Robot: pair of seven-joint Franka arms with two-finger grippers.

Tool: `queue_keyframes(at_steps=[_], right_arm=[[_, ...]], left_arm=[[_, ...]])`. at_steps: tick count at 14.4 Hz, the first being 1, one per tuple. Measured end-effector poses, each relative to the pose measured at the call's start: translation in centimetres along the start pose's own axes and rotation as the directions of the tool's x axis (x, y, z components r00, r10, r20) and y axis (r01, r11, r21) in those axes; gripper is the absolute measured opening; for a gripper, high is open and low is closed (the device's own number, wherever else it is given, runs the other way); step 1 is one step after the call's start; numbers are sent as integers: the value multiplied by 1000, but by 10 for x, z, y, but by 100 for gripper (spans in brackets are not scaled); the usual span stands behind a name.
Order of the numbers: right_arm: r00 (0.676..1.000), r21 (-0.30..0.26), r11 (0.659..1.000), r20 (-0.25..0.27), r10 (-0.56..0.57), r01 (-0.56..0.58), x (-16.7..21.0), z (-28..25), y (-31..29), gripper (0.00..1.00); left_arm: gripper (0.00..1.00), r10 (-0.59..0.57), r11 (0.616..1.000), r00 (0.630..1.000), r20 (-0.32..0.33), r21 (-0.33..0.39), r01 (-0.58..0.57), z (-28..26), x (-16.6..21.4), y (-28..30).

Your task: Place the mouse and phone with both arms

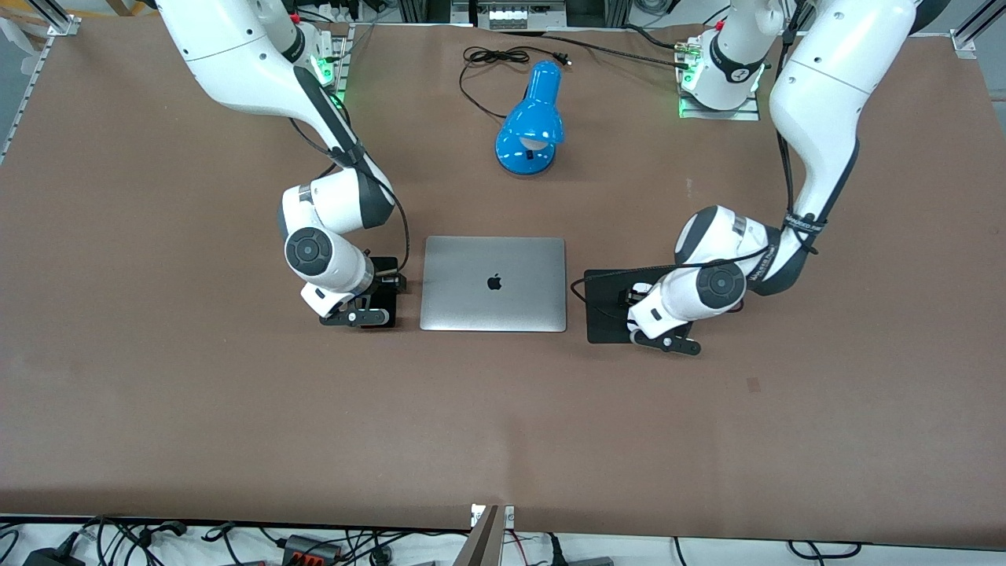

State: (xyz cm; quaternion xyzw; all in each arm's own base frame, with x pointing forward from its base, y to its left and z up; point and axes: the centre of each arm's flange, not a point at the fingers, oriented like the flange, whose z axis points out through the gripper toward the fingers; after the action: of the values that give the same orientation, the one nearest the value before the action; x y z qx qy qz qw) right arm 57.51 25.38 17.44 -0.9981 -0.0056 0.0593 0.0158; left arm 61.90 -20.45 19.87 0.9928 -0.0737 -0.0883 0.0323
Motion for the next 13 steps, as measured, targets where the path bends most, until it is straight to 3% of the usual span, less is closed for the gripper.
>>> queue_keyframes(at_steps=[1,6,10,13], right_arm=[[1000,7,1000,-17,4,-4,3,-10,-2,100],[996,45,999,-92,16,-12,11,-145,1,100],[997,42,998,-53,59,-57,20,-269,52,100],[991,56,993,-73,110,-106,33,-322,106,100]], left_arm=[[100,-16,1000,1000,1,7,16,-20,4,-10],[100,-134,990,990,-32,44,136,-189,-1,-120],[100,-245,967,963,-114,35,251,-302,-48,-196],[100,-273,957,953,-132,60,282,-360,-94,-208]])
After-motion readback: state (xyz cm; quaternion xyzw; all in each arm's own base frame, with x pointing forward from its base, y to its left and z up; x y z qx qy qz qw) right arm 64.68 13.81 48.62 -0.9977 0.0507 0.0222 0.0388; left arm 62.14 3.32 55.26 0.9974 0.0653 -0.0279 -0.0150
